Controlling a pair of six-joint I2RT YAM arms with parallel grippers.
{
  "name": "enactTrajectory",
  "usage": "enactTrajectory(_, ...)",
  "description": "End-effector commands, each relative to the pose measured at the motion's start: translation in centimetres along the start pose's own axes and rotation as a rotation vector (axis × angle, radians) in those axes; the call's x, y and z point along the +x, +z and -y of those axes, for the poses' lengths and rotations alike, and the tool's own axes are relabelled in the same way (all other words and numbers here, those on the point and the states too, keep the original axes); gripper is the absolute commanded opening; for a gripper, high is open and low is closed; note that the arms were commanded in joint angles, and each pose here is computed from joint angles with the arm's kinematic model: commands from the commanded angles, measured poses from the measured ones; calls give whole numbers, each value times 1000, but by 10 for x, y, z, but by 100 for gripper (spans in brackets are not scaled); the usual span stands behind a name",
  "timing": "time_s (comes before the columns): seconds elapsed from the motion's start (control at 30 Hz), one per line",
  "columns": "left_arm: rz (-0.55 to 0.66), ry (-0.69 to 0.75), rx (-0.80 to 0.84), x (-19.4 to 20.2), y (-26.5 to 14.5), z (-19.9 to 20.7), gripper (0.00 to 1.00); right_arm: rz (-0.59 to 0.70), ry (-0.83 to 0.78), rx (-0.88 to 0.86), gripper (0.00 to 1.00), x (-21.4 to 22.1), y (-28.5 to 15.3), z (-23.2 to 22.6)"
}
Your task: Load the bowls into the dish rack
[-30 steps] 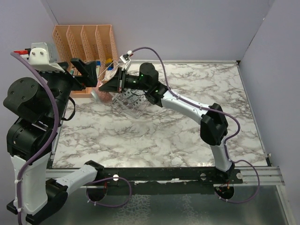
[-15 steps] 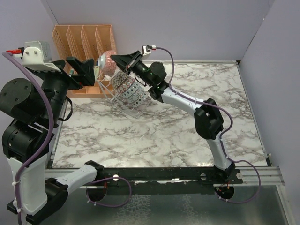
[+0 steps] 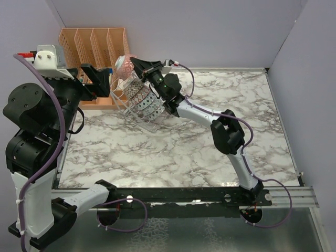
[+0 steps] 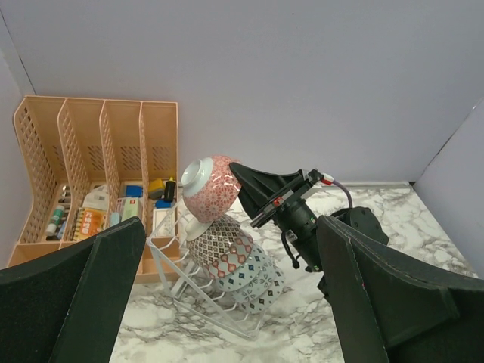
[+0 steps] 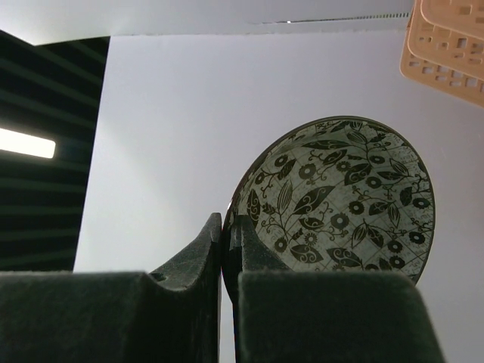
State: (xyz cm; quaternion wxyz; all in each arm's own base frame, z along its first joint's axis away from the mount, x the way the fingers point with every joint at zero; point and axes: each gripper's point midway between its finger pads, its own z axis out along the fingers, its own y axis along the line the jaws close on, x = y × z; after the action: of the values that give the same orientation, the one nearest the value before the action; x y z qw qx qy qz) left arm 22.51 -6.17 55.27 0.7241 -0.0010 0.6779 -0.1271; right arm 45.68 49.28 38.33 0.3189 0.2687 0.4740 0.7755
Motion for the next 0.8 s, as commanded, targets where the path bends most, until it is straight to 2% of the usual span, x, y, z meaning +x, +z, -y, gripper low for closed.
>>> enactTrajectory(0.0, 4, 15, 33, -4, -4, 5, 99, 45, 115, -68, 1, 0, -3, -15)
enactTrajectory(0.33, -7, 27, 29, 0, -6, 3, 99, 34, 184, 33, 1, 20, -12, 20)
enactTrajectory(0.77, -5, 51, 18, 0, -7, 0, 99, 80, 171, 88, 1, 11, -18, 48)
